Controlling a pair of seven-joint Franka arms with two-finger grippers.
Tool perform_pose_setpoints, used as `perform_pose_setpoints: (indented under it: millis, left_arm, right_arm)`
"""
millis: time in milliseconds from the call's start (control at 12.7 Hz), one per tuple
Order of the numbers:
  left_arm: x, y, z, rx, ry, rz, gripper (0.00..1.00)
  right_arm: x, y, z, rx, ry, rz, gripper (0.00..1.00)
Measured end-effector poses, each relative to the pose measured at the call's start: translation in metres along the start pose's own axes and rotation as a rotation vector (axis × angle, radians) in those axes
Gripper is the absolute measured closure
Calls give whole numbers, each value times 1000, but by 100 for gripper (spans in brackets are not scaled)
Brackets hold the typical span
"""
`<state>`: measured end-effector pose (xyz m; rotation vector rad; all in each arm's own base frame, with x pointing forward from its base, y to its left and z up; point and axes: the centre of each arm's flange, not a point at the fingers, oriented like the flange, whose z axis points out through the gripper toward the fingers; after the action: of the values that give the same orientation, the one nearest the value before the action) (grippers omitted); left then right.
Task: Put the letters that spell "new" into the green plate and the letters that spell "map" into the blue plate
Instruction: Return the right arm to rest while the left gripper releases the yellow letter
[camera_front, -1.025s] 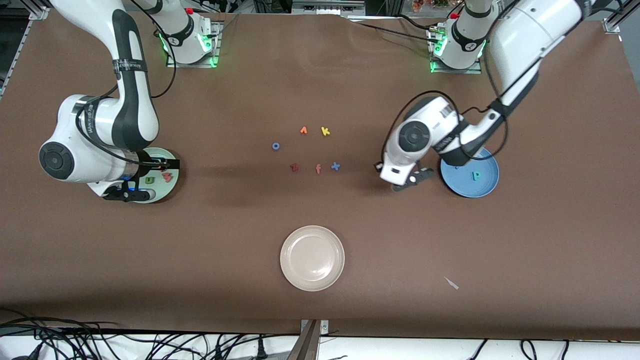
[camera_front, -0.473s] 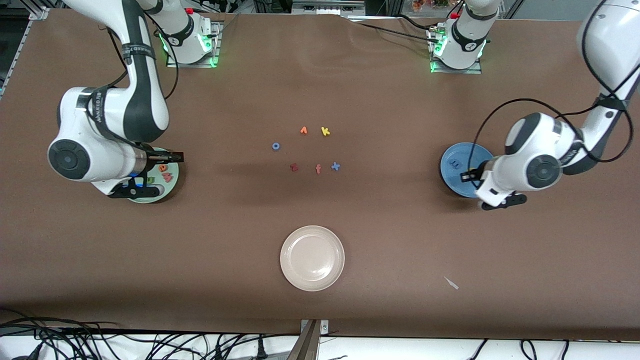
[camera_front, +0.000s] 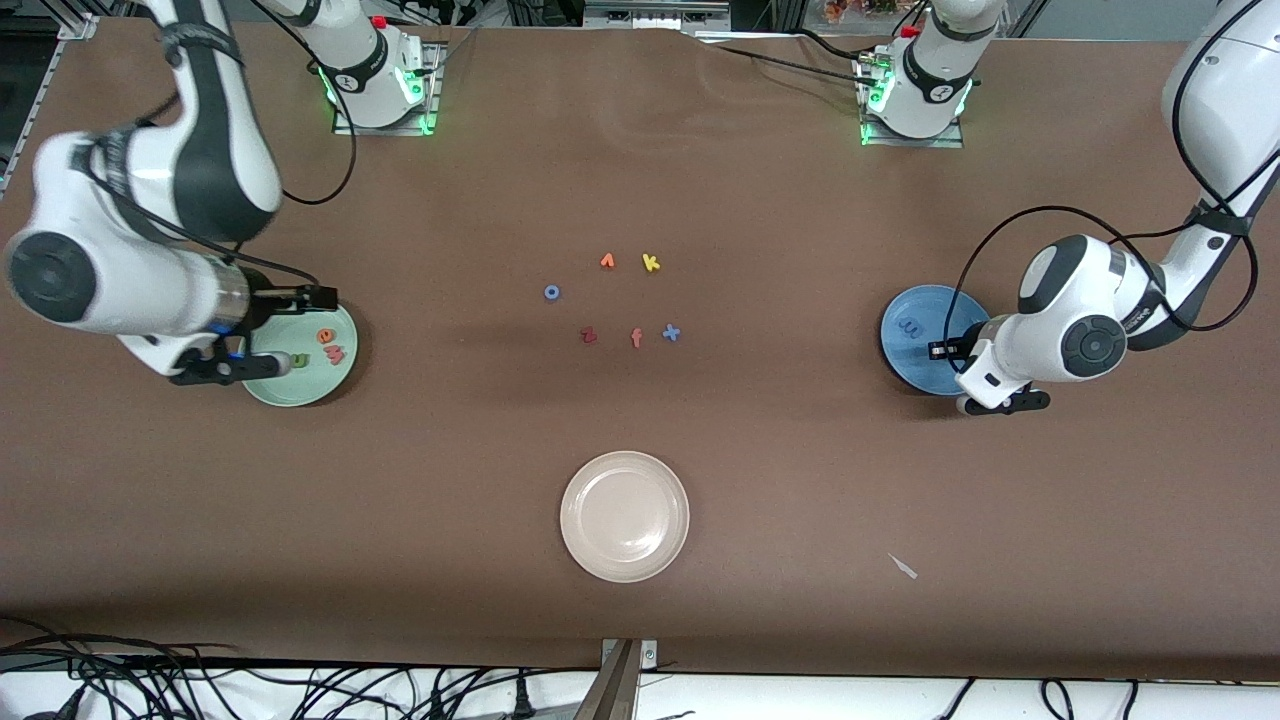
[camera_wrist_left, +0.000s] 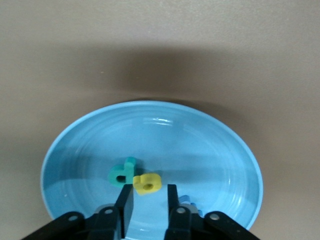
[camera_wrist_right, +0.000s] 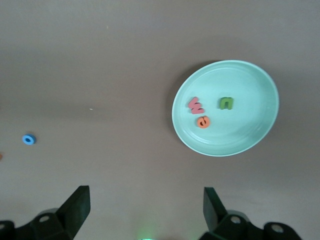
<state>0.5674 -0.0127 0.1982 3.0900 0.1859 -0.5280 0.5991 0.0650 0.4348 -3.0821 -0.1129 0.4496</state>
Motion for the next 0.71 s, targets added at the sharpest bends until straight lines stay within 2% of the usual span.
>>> perform_pose_setpoints:
  millis: [158,394,473,631,709]
  left_arm:
    - [2,-1,-3,-2,9,-3,39]
    - [14,-11,-31,-6,67,-24,6]
    - [18,-14,-49,1,104,-26,0]
    - [23,-21,-94,27,168,-7,0]
    - [23,-24,-115,47,175,5,0]
  right_arm:
    - [-23,13,-36,23,34,5,0]
    - [-60,16,-99,-27,103,-8,0]
    - [-70,18,-117,-30,124,-3,0]
    - [-84,35,-138,-24,157,26,0]
    - [-86,46,-141,-20,164,46,0]
